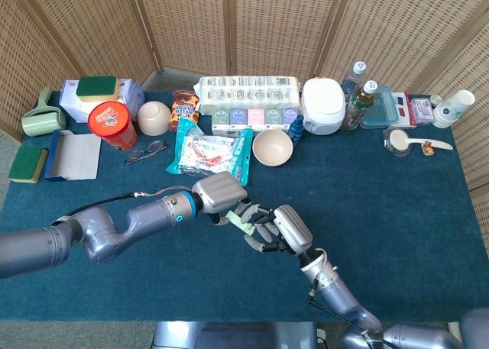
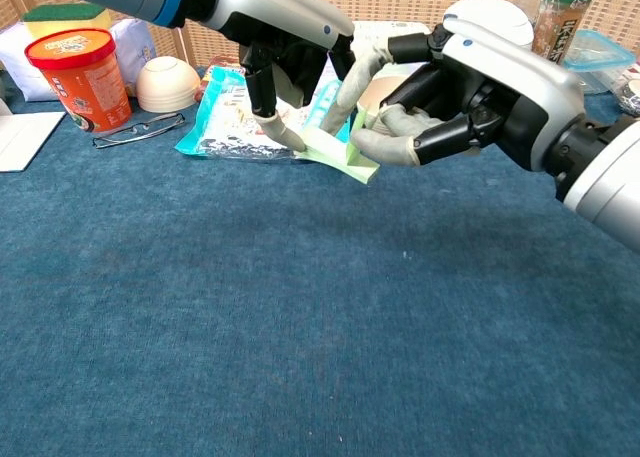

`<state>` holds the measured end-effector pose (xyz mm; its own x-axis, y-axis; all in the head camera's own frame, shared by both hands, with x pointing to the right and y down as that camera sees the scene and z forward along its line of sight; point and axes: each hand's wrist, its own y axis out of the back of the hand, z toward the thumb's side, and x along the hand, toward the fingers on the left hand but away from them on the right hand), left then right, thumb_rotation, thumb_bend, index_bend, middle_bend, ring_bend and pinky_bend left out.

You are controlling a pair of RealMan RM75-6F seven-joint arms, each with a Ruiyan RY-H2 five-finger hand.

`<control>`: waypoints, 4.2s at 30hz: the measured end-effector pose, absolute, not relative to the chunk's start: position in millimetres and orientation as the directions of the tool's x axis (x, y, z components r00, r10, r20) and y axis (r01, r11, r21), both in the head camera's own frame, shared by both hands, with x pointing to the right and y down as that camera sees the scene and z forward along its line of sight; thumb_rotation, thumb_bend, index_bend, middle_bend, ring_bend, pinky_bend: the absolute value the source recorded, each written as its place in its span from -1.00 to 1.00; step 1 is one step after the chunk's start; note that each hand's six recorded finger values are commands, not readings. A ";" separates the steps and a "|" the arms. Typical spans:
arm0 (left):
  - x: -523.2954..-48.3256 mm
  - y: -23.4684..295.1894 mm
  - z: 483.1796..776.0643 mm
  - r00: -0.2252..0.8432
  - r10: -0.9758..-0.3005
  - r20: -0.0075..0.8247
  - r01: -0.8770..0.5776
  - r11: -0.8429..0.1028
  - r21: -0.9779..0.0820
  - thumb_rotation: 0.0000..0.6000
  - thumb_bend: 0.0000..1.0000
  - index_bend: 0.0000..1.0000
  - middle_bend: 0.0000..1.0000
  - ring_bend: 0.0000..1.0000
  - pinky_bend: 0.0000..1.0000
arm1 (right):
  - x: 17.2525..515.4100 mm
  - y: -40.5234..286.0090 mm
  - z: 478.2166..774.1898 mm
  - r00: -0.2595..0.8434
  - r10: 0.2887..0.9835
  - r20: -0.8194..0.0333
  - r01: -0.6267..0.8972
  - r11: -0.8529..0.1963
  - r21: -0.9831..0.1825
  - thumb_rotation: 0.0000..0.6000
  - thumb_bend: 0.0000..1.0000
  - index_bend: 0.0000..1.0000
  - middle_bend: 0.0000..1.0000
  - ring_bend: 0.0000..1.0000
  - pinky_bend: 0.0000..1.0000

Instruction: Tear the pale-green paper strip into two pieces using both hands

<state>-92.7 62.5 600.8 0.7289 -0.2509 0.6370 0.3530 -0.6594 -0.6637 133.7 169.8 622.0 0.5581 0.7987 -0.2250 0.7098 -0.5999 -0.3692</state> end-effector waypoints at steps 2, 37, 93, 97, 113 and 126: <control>-93.0 62.5 600.1 0.730 -0.251 0.636 0.352 -0.659 -0.664 1.00 -0.23 0.34 1.00 1.00 1.00 | 133.6 169.5 622.7 0.558 0.799 -0.226 0.710 -0.600 -0.369 1.00 -0.31 -0.02 0.89 1.00 1.00; -103.6 64.6 597.3 0.728 -0.247 0.640 0.345 -0.674 -0.653 1.00 -0.23 0.34 1.00 1.00 1.00 | 146.7 161.8 621.9 0.554 0.802 -0.222 0.687 -0.591 -0.422 1.00 -0.31 -0.01 0.89 1.00 1.00; -99.4 63.1 600.5 0.731 -0.236 0.641 0.337 -0.691 -0.639 1.00 -0.23 0.34 1.00 1.00 1.00 | 130.2 164.9 625.0 0.572 0.792 -0.215 0.682 -0.605 -0.411 1.00 -0.15 0.14 0.90 0.99 0.99; -99.1 63.4 600.8 0.731 -0.235 0.641 0.337 -0.692 -0.639 1.00 -0.23 0.34 1.00 1.00 1.00 | 129.8 164.8 625.1 0.571 0.793 -0.213 0.685 -0.603 -0.409 1.00 -0.15 0.21 0.90 0.99 0.99; -100.6 65.9 602.5 0.730 -0.231 0.643 0.341 -0.692 -0.636 1.00 -0.23 0.35 1.00 1.00 1.00 | 129.3 165.3 624.7 0.570 0.794 -0.210 0.688 -0.601 -0.408 1.00 -0.15 0.41 0.93 0.99 0.99; -102.0 67.1 604.9 0.728 -0.230 0.646 0.342 -0.694 -0.633 1.00 -0.22 0.37 1.00 1.00 1.00 | 128.6 166.2 625.3 0.567 0.797 -0.209 0.692 -0.598 -0.404 1.00 -0.15 0.61 0.97 1.00 0.99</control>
